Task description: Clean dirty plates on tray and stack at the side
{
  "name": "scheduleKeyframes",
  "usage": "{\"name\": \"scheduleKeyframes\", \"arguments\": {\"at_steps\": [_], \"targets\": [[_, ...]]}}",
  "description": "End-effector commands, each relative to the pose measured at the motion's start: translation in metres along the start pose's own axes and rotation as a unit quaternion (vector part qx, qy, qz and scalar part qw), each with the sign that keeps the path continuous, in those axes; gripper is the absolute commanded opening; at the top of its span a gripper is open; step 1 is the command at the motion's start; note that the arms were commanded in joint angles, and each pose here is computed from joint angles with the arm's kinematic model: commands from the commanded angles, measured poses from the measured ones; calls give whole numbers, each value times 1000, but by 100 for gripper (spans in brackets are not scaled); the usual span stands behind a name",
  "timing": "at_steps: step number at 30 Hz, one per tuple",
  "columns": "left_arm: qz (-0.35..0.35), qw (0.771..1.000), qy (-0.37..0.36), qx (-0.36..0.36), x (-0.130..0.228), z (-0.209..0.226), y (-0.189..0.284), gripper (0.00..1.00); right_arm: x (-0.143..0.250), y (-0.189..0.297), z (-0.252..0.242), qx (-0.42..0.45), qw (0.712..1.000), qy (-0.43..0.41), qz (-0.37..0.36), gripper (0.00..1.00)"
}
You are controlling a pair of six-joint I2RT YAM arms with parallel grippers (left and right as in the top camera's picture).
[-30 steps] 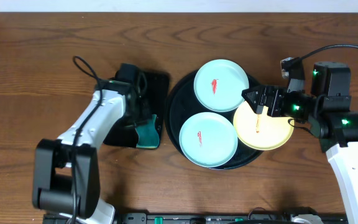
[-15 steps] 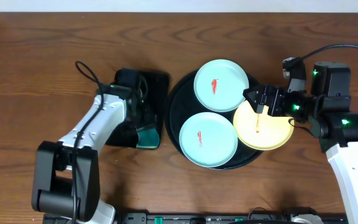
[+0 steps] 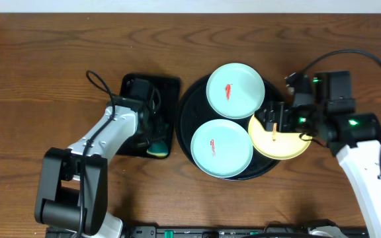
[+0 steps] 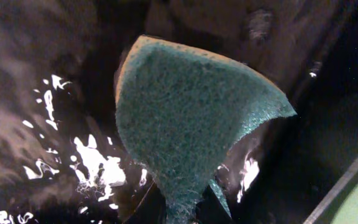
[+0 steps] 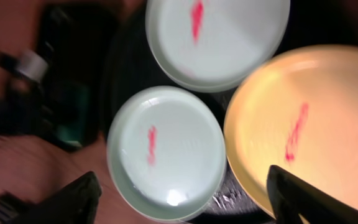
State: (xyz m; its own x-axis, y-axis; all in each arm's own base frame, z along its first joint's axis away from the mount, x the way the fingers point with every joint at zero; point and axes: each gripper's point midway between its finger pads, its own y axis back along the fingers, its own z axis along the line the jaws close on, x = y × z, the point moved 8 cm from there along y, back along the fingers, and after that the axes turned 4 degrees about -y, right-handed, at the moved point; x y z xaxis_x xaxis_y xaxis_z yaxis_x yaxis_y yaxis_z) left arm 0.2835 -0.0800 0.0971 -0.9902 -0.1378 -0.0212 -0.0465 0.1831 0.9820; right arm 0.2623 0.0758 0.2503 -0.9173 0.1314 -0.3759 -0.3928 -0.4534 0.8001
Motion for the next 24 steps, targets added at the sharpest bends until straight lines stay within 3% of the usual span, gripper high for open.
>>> {"name": "scheduleKeyframes", "arguments": {"at_steps": [1, 5, 7, 8, 11, 16, 24], "targets": [[-40, 999, -19, -4, -24, -8, 33, 7, 5, -18, 0, 49, 998, 25, 37, 79], [-54, 998, -36, 0, -29, -15, 61, 7, 16, -42, -6, 67, 992, 6, 104, 71], [-60, 998, -37, 2, -29, -18, 74, 8, 21, -54, -12, 78, 987, -7, 137, 63], [-69, 997, -41, 11, -28, -21, 87, 7, 27, -65, -18, 85, 981, -19, 173, 54], [-82, 995, -53, 35, -23, -27, 104, 7, 39, -83, -22, 86, 969, -33, 229, 46], [-103, 990, -65, 70, -11, -32, 128, 7, 61, -114, -21, 99, 951, -34, 291, 38], [-101, 989, -71, 77, 3, -34, 138, 8, 73, -148, -27, 157, 934, -83, 311, 31]]}}
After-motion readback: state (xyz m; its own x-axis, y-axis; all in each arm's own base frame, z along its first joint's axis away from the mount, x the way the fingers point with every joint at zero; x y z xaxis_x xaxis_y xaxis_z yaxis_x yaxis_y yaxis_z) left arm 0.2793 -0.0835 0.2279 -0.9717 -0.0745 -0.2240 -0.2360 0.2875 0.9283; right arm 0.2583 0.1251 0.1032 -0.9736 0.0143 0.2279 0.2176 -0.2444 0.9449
